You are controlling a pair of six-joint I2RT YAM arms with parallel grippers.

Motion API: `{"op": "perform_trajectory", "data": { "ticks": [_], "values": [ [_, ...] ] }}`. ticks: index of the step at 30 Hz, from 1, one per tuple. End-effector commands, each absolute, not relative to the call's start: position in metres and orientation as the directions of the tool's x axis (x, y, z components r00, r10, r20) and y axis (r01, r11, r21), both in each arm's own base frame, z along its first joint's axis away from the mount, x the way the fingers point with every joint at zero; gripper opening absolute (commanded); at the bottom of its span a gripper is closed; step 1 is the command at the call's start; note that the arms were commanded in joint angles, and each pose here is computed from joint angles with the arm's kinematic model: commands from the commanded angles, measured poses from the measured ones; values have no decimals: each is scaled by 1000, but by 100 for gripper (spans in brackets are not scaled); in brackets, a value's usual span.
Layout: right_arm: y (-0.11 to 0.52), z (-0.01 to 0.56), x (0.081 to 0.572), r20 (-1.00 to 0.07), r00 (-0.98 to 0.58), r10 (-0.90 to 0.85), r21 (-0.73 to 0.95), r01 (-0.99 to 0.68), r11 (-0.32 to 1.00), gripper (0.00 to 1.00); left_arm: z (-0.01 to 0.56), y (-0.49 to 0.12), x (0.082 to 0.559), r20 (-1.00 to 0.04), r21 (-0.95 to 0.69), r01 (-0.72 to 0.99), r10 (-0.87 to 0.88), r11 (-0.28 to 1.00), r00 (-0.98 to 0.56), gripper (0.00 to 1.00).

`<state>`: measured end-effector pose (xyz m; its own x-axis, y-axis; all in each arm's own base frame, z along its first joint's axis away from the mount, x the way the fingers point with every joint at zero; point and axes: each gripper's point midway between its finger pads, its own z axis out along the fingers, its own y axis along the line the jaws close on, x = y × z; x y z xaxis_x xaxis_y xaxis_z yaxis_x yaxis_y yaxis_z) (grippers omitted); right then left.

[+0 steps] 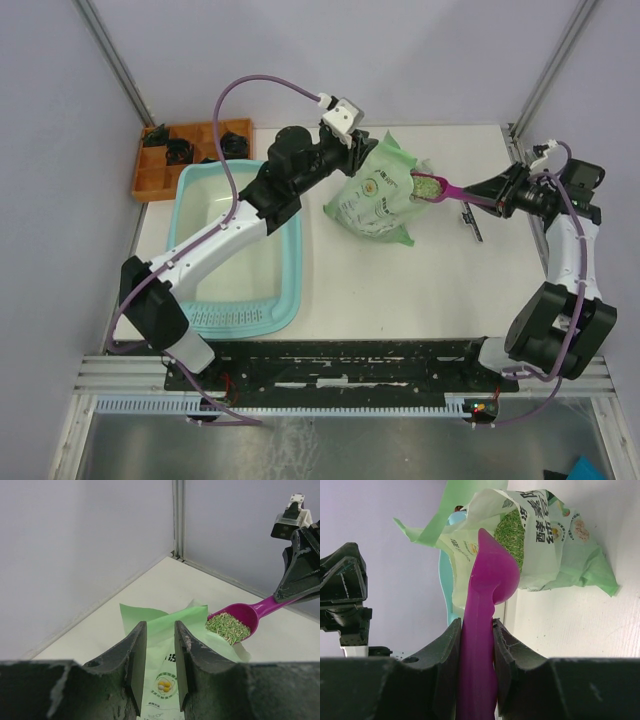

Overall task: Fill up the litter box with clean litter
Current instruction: 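Scoop the cat litter from the cat litter bag.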

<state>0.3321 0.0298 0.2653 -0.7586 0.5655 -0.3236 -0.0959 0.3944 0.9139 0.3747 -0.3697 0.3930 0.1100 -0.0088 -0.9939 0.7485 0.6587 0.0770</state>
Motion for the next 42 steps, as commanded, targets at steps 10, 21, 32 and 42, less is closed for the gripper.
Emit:
{"op": "perform_trajectory", "data": {
  "ticks": [10, 21, 32, 42],
  "values": [
    [17, 278, 321, -286, -743, 605, 946, -120, 300, 2, 423, -356, 363, -984, 90, 732, -51, 675, 168, 35],
    [11, 287, 320, -278, -733, 620, 952, -124, 281, 2, 422, -351, 360, -985, 85, 724, -52, 684, 164, 34],
    [10, 304, 312, -286, -732, 619, 951, -136, 279, 2, 426, -344, 357, -984, 83, 714, -56, 695, 169, 34],
    [4, 315, 305, -277, -730, 625, 954, -132, 269, 2, 434, -334, 352, -982, 82, 700, -62, 710, 178, 34]
  ]
}}
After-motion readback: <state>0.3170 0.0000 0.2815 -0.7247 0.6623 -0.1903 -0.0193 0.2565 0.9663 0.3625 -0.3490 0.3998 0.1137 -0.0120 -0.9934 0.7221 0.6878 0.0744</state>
